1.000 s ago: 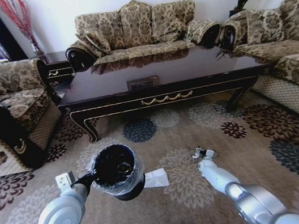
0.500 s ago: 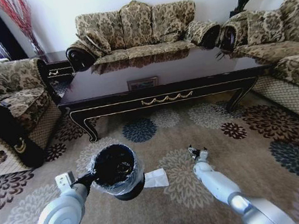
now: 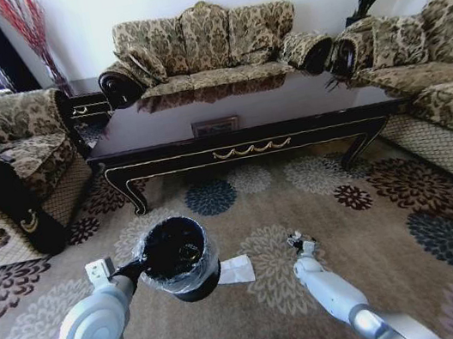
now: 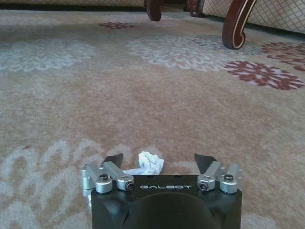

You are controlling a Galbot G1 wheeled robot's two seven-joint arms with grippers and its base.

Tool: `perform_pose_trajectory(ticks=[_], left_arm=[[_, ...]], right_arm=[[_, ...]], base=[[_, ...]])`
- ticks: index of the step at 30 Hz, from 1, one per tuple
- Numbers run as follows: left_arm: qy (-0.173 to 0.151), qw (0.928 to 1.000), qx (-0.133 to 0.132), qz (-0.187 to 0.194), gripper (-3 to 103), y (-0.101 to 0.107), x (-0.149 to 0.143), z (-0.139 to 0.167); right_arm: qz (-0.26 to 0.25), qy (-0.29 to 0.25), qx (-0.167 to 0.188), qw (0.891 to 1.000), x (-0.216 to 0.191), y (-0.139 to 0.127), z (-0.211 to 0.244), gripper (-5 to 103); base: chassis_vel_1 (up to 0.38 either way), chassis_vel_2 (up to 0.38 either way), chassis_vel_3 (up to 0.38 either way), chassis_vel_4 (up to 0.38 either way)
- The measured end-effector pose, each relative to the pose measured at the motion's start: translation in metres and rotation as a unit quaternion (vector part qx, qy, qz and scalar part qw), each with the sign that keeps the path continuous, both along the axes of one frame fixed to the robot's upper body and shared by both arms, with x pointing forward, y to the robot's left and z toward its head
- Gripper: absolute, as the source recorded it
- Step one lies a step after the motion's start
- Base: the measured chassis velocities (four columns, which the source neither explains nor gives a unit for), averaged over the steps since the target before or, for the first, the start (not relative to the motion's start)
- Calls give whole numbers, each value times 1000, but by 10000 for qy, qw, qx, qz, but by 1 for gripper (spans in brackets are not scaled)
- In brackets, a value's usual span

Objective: Move to the front of the table and pick up the trash from the floor, then place it into the trash bin.

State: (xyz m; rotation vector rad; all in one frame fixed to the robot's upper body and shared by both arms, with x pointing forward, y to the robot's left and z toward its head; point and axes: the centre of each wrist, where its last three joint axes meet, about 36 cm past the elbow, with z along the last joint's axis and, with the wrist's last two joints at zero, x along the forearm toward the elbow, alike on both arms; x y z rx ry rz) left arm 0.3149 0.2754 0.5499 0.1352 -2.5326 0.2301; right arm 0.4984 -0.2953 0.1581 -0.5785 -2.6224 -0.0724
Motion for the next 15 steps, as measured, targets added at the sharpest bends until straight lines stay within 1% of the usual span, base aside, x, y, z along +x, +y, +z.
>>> perform_pose_trajectory(ticks=[1,3,4,6,8,9,10,11,12,13,14,15], left_arm=[[0,10000,0,0,4,0,0,0],[-37,10000,4,27,4,1,2,1],[-37,10000,4,27,4,1,2,1],[-205,9997,8,139,4,7,7,5],[-493,9983,-3,299,4,20,16,20],[-493,9983,-3,299,4,20,16,20],[-586,9977,-21,341,4,27,19,28],[-623,9974,-20,357,4,29,20,31],[-772,9961,29,437,4,39,25,41],[-866,9950,60,490,4,45,28,48],[-866,9950,60,490,4,45,28,48],[-962,9939,65,528,4,49,30,55]], right_arm=[[0,0,0,10000,0,0,0,88],[31,-26,0,10000,2,2,1,78],[31,-26,0,10000,2,2,1,78],[42,-47,12,10000,3,4,1,66],[65,-61,24,10000,1,8,-1,56],[65,-61,24,10000,1,8,-1,56],[80,-54,17,10000,-1,9,-2,50],[87,-51,12,9999,-2,9,-3,50],[113,-37,-1,9999,-6,10,-5,44],[129,-26,-9,9999,-9,10,-7,39],[129,-26,-9,9999,-9,10,-7,39],[143,-18,-17,9999,-11,10,-9,34]], base=[[0,0,0,0],[0,0,0,0],[0,0,0,0],[0,0,0,0],[0,0,0,0],[0,0,0,0],[0,0,0,0],[0,0,0,0],[0,0,0,0],[0,0,0,0],[0,0,0,0],[0,0,0,0]])
